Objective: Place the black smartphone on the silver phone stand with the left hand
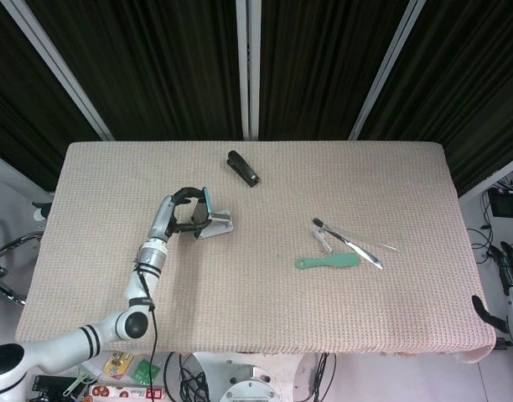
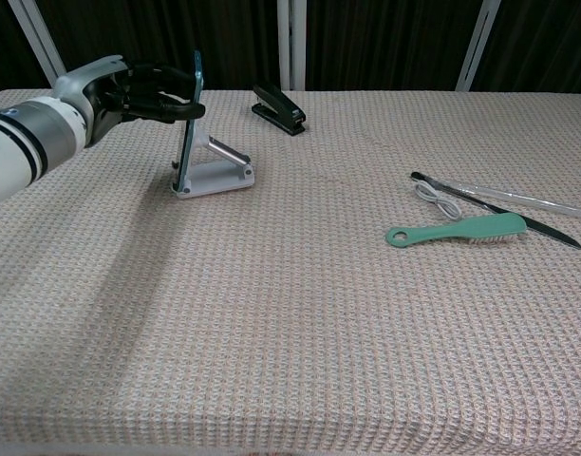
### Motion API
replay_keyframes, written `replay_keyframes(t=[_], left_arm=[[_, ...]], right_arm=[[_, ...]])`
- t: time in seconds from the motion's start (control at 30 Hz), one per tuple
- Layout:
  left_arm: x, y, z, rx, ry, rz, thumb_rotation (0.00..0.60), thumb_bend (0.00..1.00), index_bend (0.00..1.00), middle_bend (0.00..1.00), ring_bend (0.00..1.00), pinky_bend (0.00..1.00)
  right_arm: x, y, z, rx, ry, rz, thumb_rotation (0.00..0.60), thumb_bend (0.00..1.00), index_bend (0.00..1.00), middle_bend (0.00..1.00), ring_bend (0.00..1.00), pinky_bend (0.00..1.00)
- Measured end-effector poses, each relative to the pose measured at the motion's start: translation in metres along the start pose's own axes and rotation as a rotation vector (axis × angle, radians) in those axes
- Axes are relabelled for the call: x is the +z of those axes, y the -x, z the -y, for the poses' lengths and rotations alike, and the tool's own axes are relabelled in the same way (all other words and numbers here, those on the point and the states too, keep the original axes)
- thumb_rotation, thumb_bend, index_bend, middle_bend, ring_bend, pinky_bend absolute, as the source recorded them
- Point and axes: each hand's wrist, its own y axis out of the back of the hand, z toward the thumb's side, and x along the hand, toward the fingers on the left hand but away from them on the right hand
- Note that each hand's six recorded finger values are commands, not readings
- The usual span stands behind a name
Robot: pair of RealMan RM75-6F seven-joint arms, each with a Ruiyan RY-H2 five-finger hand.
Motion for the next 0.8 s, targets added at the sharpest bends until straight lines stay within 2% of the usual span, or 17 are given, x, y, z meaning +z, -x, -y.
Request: replay_keyframes(t=[0.3,0.47,0.57,0.8], left_arm=[[-0.0008,-0.0021,0.0004,0.003,0.011,0.004,0.6,0.35,0.48,0.5,0.21,0.22],[0.0006,-0.0017,0.0022,-0.005,0.018,0.022,0.6,0.35,0.33,0.37,0.18,0.22],[0.0004,-0.0009,0.0037,-0.015,0.02,0.033,0.6,0.34,0.29,0.33,0.17,0.22],[-0.0009,0.0006,0.0063,-0.037,0.027,0.049,0.6,0.33,0.2,0.15,0.14,0.22]], right_arm=[[0.0003,0.0014,-0.0015,-0.006,0.004,0.001,0.6,0.22,0.0,0.0,0.0,0.0],[-0.0006,0.0015,-0.001,-0.003,0.004,0.003,0.6,0.22,0.0,0.0,0.0,0.0],[-0.0016,0.0018,-0.0001,0.0,0.006,0.006,0.6,0.22,0.0,0.0,0.0,0.0],[-0.0016,0.0042,-0.0015,-0.007,0.008,0.005,0.6,0.22,0.0,0.0,0.0,0.0]])
